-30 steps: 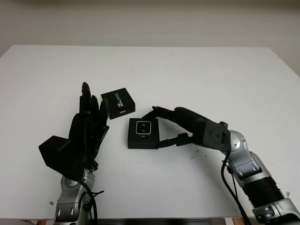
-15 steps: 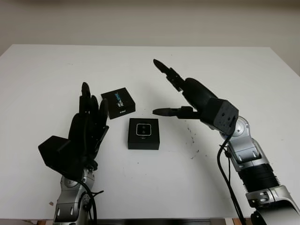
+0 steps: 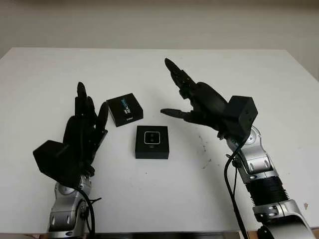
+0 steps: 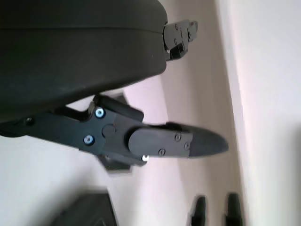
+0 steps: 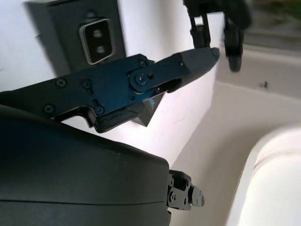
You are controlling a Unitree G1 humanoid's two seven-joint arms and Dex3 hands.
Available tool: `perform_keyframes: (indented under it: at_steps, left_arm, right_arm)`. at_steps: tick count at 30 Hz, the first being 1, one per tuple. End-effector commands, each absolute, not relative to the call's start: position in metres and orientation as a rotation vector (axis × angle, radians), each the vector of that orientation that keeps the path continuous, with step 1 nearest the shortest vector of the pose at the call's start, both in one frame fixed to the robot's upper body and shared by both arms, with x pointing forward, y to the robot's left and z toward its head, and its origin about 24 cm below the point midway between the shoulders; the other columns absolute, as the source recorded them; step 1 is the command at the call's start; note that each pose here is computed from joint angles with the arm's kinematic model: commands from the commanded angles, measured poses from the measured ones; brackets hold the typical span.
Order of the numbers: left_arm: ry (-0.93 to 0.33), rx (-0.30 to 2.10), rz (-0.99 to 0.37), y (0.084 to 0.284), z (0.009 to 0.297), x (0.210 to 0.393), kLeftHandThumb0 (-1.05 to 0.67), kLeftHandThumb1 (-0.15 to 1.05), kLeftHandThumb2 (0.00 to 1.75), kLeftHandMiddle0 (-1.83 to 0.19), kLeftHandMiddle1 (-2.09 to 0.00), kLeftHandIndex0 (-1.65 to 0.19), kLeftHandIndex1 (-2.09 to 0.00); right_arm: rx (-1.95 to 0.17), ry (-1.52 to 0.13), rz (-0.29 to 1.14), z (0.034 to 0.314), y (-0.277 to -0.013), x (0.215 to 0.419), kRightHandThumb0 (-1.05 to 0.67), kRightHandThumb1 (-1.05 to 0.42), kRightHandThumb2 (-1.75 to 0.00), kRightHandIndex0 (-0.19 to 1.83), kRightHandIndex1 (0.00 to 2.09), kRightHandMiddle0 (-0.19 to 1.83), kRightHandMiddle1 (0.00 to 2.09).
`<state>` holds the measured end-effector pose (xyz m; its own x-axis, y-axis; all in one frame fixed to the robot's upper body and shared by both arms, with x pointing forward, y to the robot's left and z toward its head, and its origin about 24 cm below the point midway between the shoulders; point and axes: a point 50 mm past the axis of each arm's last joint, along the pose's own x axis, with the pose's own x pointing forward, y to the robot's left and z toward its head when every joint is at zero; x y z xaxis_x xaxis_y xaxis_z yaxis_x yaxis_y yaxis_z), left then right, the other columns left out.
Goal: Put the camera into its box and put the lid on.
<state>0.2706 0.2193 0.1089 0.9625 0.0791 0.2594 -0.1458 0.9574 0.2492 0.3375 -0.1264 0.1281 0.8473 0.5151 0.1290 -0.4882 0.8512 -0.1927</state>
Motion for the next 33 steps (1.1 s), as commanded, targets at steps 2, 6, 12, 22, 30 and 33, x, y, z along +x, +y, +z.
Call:
perform_keyframes:
  at_steps: [2,6,12,22,30,33]
  left_arm:
    - [-0.253,0.459,0.100,0.241,0.123,0.278,-0.77,1.04,0.12,0.19,-0.01,0.19,0.00]
    - [-0.197,0.665,0.068,0.262,0.135,0.289,-0.86,1.00,0.06,0.19,-0.02,0.19,0.00]
    - [-0.105,0.811,0.023,0.274,0.133,0.309,-0.94,0.96,0.04,0.19,0.00,0.19,0.00]
    - [-0.064,0.821,-0.067,0.263,0.109,0.330,-0.91,0.89,0.04,0.19,0.00,0.19,0.00]
    - [-0.047,0.779,-0.124,0.247,0.090,0.338,-0.91,0.90,0.05,0.19,0.00,0.19,0.00]
    - [-0.048,0.782,-0.131,0.242,0.085,0.340,-0.90,0.90,0.06,0.19,0.00,0.19,0.00]
  right_arm:
    - [-0.076,-0.179,0.485,0.133,-0.131,0.338,-0.73,-1.01,-0.05,-0.18,0.02,-0.16,0.03]
    - [-0.049,-0.176,0.447,0.133,-0.137,0.338,-0.70,-1.01,-0.05,-0.18,0.03,-0.16,0.04]
    - [-0.065,-0.171,0.414,0.130,-0.143,0.334,-0.66,-0.99,-0.05,-0.17,0.04,-0.14,0.05]
    - [-0.052,-0.215,0.350,0.141,-0.150,0.336,-0.68,-0.97,-0.05,-0.15,0.06,-0.13,0.06]
    - [-0.015,-0.253,0.298,0.152,-0.162,0.339,-0.77,-1.00,-0.06,-0.16,0.05,-0.12,0.06]
    - [-0.018,-0.256,0.292,0.151,-0.164,0.338,-0.77,-1.00,-0.06,-0.14,0.06,-0.10,0.07]
